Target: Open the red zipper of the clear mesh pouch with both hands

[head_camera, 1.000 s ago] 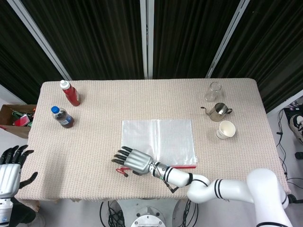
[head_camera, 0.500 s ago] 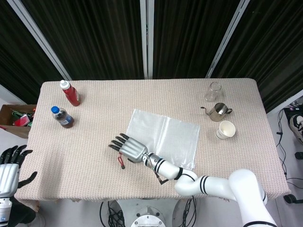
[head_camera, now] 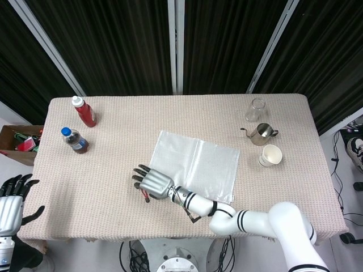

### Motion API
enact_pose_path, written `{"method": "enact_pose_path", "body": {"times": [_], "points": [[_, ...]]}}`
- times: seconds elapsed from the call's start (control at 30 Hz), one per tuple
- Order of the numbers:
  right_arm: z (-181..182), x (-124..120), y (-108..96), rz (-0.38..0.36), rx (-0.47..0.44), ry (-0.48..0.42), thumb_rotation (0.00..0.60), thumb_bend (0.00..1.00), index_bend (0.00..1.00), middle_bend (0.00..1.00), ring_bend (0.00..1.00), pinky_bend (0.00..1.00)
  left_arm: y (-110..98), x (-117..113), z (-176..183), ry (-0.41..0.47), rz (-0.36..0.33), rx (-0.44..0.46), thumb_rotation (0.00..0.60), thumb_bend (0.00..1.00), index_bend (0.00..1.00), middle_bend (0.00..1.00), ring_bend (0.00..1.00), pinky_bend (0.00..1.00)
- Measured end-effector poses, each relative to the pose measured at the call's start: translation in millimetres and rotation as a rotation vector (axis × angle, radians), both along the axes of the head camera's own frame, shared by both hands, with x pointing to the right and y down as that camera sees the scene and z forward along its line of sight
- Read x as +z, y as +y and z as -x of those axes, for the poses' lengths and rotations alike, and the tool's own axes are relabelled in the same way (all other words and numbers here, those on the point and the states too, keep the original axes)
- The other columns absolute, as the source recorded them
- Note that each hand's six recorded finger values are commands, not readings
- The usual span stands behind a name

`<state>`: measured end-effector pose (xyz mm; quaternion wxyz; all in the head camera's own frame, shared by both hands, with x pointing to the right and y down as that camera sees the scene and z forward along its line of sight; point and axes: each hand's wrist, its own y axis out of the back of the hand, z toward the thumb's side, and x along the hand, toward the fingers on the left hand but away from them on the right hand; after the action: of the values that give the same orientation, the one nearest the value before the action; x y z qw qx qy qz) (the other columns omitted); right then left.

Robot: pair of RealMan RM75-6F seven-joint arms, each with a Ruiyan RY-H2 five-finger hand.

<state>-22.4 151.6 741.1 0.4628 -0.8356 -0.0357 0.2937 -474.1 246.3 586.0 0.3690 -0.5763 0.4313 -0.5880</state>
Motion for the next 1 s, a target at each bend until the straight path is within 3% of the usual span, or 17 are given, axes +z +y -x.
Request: {"method": "enact_pose_path", "body": {"times": [1.0], "points": [[11.2,5.5,8.3,-0.021,-0.025,-0.027,0.600,0.34,0.53,0.19,0.00,0.00,0.8,1.4,3.7,0.012,-0.003,-0.005,0.600,0.16,0.26,0.14,0.10,0.13]]}}
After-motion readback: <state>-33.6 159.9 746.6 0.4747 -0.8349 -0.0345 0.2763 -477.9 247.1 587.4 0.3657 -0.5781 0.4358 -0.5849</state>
